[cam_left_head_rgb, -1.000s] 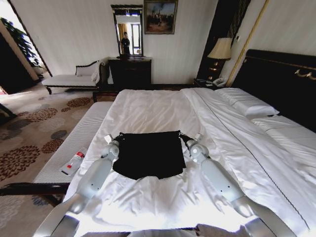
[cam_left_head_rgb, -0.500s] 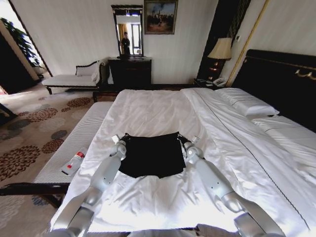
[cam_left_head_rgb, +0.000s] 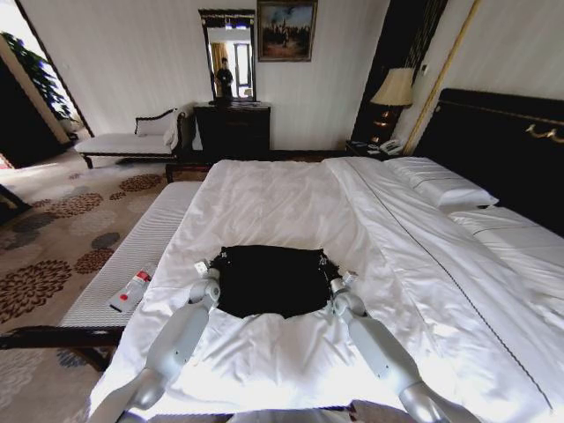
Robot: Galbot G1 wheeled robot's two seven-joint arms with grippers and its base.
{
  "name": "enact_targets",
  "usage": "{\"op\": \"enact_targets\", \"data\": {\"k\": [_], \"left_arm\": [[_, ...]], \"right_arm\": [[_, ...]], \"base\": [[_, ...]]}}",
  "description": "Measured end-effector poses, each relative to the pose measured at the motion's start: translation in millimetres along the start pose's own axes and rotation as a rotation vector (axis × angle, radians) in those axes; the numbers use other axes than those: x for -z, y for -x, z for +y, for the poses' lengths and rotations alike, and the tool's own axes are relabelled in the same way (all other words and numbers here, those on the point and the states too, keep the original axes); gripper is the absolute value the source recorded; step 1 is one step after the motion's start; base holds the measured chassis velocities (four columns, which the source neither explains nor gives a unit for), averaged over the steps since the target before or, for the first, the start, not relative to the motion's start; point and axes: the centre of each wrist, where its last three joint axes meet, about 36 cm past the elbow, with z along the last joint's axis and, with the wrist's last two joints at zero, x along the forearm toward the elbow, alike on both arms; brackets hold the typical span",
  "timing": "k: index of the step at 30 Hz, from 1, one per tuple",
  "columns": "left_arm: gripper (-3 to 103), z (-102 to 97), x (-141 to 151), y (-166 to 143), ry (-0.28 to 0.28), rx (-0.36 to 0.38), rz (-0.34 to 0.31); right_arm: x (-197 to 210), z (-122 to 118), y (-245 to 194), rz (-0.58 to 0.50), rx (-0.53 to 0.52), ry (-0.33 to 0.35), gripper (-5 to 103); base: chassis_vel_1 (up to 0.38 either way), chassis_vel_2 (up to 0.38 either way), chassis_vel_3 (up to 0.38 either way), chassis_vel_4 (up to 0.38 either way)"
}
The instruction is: Fold the clothes on the bed.
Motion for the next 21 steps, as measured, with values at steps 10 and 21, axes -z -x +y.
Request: {"op": "enact_targets", "data": {"k": [10,21], "left_arm": [[0,14.0,-9,-49,0.005,-0.014,-0.021],[0,26.9,-10,-88,0.021,-0.012,-0.017]], "right_arm": [[-21,1,-47,-0.025,0.021,-0.056,0],[-43,5,-106,-0.018,-0.001,-0.058,0]], "base": [[0.0,0.0,0.0,0.0],[0.0,0.0,0.0,0.0]]}}
